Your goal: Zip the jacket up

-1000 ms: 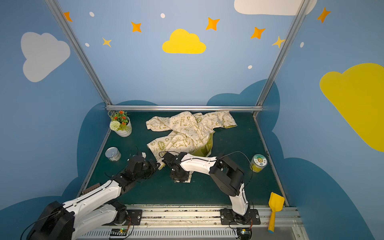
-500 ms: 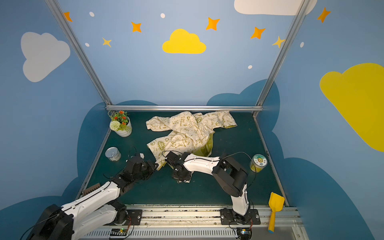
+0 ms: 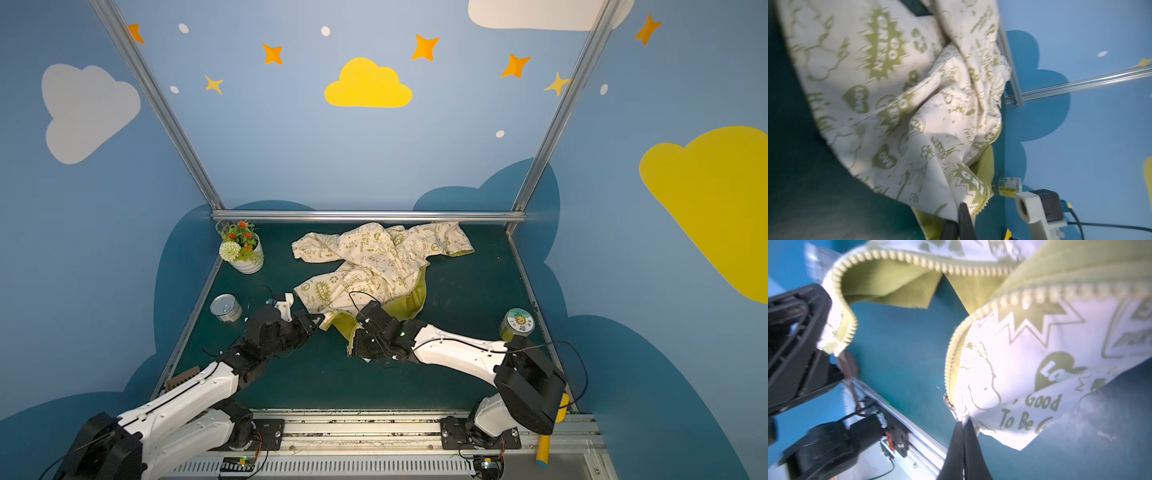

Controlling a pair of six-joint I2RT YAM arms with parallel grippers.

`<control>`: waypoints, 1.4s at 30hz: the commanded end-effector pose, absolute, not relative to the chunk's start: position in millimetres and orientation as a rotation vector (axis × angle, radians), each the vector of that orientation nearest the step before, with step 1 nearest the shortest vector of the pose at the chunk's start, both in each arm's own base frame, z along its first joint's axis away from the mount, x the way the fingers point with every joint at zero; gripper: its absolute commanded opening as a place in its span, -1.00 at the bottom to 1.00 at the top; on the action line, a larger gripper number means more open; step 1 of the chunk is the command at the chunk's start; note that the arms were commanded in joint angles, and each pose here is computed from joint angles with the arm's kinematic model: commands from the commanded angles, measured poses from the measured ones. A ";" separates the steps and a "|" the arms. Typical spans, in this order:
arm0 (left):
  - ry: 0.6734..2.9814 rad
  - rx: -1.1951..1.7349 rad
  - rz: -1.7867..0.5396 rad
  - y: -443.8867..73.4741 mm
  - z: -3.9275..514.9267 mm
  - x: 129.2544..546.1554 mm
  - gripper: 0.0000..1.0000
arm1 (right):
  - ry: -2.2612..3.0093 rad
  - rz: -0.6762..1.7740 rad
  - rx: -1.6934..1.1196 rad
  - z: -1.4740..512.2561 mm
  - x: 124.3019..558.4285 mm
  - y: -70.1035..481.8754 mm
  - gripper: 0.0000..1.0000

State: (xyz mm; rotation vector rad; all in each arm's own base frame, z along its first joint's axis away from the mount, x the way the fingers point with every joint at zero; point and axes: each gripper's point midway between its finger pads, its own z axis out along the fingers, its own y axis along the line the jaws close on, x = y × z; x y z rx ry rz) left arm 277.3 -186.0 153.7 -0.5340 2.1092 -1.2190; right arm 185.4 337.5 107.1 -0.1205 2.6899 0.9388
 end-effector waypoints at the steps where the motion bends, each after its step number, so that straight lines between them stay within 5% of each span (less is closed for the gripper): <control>1: 1.909 -0.356 -1.322 -200.6 223.6 286.2 -0.93 | 2.475 1.009 -0.149 139.0 210.5 338.4 -1.00; 14: 1.635 -0.221 -1.195 -250.1 265.2 280.6 -0.93 | 1.871 1.009 -0.380 212.5 223.0 292.5 -1.00; 25: 1.277 -0.176 -1.364 -292.8 319.9 293.9 -0.94 | 1.533 0.998 -0.389 272.8 212.2 235.2 -1.00; 42: 1.154 -0.036 -1.469 -327.5 372.4 276.6 -0.94 | 1.464 1.237 -0.423 317.8 204.6 236.0 -1.00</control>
